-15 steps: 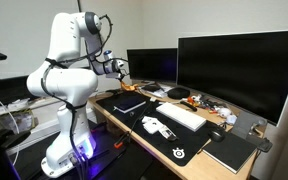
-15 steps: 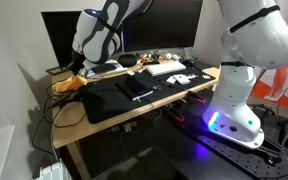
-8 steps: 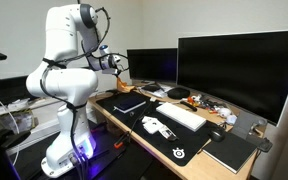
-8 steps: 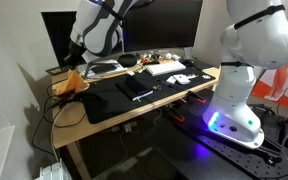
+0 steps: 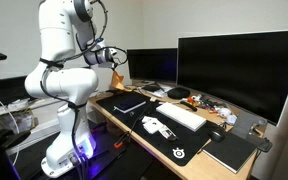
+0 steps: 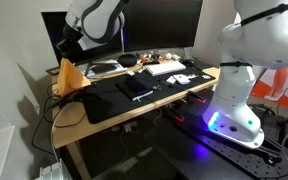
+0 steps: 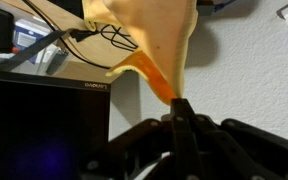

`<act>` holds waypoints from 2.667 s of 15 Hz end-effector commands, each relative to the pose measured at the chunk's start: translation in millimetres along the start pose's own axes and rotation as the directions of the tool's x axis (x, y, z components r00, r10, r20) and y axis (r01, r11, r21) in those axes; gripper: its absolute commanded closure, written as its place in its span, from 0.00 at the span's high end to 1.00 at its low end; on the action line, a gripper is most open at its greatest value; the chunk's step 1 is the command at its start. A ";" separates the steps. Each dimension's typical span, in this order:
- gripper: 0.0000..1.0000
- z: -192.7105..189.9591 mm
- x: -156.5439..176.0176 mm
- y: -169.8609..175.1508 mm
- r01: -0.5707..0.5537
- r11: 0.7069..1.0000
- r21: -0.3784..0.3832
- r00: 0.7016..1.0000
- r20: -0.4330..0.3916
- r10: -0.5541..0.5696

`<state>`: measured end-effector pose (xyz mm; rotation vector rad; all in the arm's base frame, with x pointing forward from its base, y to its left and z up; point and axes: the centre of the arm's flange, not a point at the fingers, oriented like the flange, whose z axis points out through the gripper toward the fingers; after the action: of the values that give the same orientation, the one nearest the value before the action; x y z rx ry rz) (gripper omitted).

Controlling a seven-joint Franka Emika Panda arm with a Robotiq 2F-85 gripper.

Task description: Pick up the orange cloth and place it on top of the black book

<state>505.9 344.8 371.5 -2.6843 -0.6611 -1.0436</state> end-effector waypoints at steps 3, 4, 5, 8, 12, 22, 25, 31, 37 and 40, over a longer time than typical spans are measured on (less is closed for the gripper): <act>0.00 -53.7 -1.0 -12.7 0.004 1.000 0.004 0.999 -0.050 -0.004; 0.00 -60.8 1.1 -14.9 0.010 1.000 0.001 0.998 -0.065 -0.010; 0.00 -66.7 2.7 -16.4 0.011 1.000 0.000 0.997 -0.075 -0.011; 0.00 -84.2 9.6 -23.8 0.017 1.000 -0.012 0.993 -0.115 -0.018; 0.00 -96.3 11.0 -36.6 0.014 1.000 -0.023 0.991 -0.135 -0.016; 0.01 -68.0 21.8 -38.8 0.019 1.000 -0.012 0.994 -0.110 -0.020; 0.00 -67.9 21.2 -41.3 -0.012 0.999 -0.032 0.991 -0.134 0.008; 0.00 -87.0 27.1 -12.6 -0.216 0.974 -0.074 0.958 -0.210 0.197; 0.00 -104.5 16.8 7.7 -0.383 0.920 -0.078 0.902 -0.249 0.354; 0.00 -111.8 9.4 9.0 -0.446 0.892 -0.075 0.871 -0.266 0.413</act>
<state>497.1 314.7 461.4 -2.5961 -0.0174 -1.2695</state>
